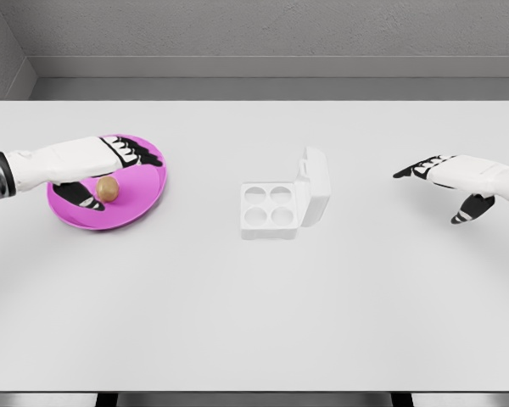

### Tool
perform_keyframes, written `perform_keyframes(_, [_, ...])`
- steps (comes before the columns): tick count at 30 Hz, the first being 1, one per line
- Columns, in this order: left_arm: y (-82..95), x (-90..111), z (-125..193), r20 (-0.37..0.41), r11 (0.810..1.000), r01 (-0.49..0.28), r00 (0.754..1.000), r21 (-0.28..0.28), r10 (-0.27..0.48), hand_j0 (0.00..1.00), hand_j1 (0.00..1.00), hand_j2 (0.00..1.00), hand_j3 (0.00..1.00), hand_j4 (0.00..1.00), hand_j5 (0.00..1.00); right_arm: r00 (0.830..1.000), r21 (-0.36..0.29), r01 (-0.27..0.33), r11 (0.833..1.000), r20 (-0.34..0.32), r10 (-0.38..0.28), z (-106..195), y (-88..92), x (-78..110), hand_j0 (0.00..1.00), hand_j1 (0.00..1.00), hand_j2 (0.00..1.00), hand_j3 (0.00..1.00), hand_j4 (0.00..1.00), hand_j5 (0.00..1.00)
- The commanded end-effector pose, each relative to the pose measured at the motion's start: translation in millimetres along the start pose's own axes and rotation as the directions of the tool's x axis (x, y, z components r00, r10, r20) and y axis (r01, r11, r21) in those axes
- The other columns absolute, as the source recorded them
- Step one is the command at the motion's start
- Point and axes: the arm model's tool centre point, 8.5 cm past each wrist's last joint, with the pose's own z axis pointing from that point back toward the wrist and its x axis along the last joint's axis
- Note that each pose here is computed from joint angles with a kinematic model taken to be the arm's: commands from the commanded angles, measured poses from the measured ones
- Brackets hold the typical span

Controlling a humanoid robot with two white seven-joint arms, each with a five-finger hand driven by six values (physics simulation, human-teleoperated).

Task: Pack egg into the box and close the box lid

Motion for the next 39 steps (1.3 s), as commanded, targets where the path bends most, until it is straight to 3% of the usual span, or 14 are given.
perform_keyframes(1, [0.5,-1.2,3.1,-0.002,1.000,-0.009,1.000,0.004,0.009,1.00,1.00,1.00,1.00,1.00,1.00,1.000,0.003,0.002,1.000,-0.001,-0.002,0.8,0.1,-0.1,1.00,1.00,1.00,1.00,1.00,1.00])
perform_keyframes(3, [-7.3,-5.3,10.4,-0.016,0.999,-0.011,1.000,-0.041,0.011,1.00,1.00,1.00,1.00,1.00,1.00,1.000,0.005,0.002,1.000,0.000,-0.002,0.6,0.5,0.0,1.00,1.00,1.00,1.00,1.00,1.00])
perform_keyframes(8, [-8.8,-3.7,7.2,-0.012,0.998,-0.003,1.000,-0.057,0.002,1.00,1.00,1.00,1.00,1.00,1.00,1.000,0.008,0.007,1.000,0.017,-0.008,-5.0,4.2,4.6,1.00,1.00,1.00,1.00,1.00,1.00])
perform_keyframes(12, [-3.8,-6.7,9.2,-0.019,0.999,-0.002,1.000,-0.046,0.001,1.00,1.00,1.00,1.00,1.00,1.00,1.000,0.003,0.006,1.000,0.027,-0.006,-6.9,4.1,6.9,1.00,1.00,1.00,1.00,1.00,1.00])
perform_keyframes(18, [-10.3,-26.7,14.7,-0.069,0.997,-0.068,0.995,-0.022,0.066,1.00,1.00,1.00,1.00,1.00,1.00,0.999,0.001,0.000,1.000,0.032,0.000,-6.1,3.6,9.1,1.00,1.00,1.00,1.00,1.00,1.00])
perform_keyframes(21, [-14.2,-29.2,9.3,-0.071,0.996,-0.087,0.994,-0.017,0.085,1.00,1.00,1.00,1.00,1.00,1.00,0.993,-0.012,-0.049,0.999,0.111,0.050,-3.5,0.8,18.5,1.00,1.00,1.00,1.00,1.00,1.00])
perform_keyframes(26, [-14.8,-24.9,0.5,-0.052,0.996,-0.091,0.995,-0.011,0.090,1.00,1.00,1.00,1.00,1.00,1.00,0.993,-0.013,-0.050,0.999,0.110,0.051,-2.9,0.3,17.7,1.00,1.00,1.00,1.00,1.00,1.00])
perform_keyframes(34, [-29.2,-38.8,-1.9,-0.091,0.989,-0.145,0.985,-0.016,0.143,0.95,0.95,0.95,0.95,0.95,0.95,0.991,-0.015,-0.048,0.999,0.121,0.049,-6.6,0.1,21.3,1.00,1.00,1.00,1.00,1.00,1.00])
perform_keyframes(39, [-22.7,-40.5,-3.2,-0.093,0.991,-0.137,0.986,-0.009,0.136,0.95,0.95,0.95,0.95,0.95,0.95,0.991,-0.006,-0.046,0.999,0.124,0.047,-7.9,1.9,22.5,1.00,1.00,1.00,1.00,1.00,1.00])
